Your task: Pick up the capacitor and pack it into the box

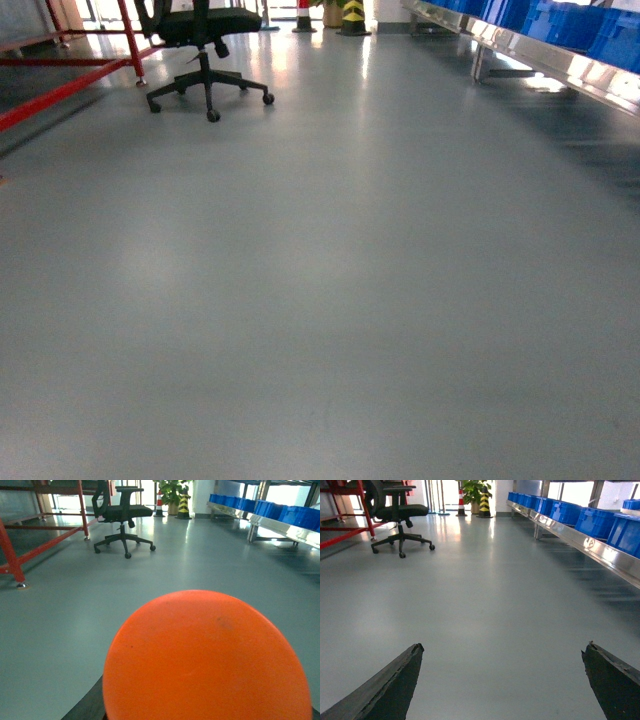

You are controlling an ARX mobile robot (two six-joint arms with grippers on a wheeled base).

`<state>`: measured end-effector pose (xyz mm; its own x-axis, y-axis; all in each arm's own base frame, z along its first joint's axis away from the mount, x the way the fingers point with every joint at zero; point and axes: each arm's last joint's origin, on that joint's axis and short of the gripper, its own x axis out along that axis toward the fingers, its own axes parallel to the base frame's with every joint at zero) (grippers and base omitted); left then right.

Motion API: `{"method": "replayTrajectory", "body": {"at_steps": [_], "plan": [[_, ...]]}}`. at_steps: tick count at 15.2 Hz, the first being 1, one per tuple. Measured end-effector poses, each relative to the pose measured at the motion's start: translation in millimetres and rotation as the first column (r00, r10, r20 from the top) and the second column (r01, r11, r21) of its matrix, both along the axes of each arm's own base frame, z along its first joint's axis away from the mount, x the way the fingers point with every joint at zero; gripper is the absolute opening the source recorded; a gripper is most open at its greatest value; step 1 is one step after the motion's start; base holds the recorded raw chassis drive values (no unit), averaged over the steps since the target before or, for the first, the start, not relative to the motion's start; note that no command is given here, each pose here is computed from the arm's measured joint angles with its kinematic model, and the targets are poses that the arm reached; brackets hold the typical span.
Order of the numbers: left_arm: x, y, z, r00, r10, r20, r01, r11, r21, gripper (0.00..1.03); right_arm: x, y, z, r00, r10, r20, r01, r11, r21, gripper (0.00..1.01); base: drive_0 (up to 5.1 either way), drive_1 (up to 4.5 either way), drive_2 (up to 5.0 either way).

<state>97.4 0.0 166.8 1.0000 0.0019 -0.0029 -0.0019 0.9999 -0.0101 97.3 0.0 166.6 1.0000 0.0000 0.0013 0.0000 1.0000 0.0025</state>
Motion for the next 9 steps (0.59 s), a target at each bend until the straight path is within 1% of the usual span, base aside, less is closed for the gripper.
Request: {"method": "replayTrajectory", "body": {"at_steps": [9], "plan": [[0.0,0.0,0.1,1.0,-0.001,0.001,0.001,1.0,0.0,0.44,0.0,0.0,-0.1,1.0,0.0,-0.001,0.0,1.0,0.0,0.98,-4.9,2.47,2.5]]}}
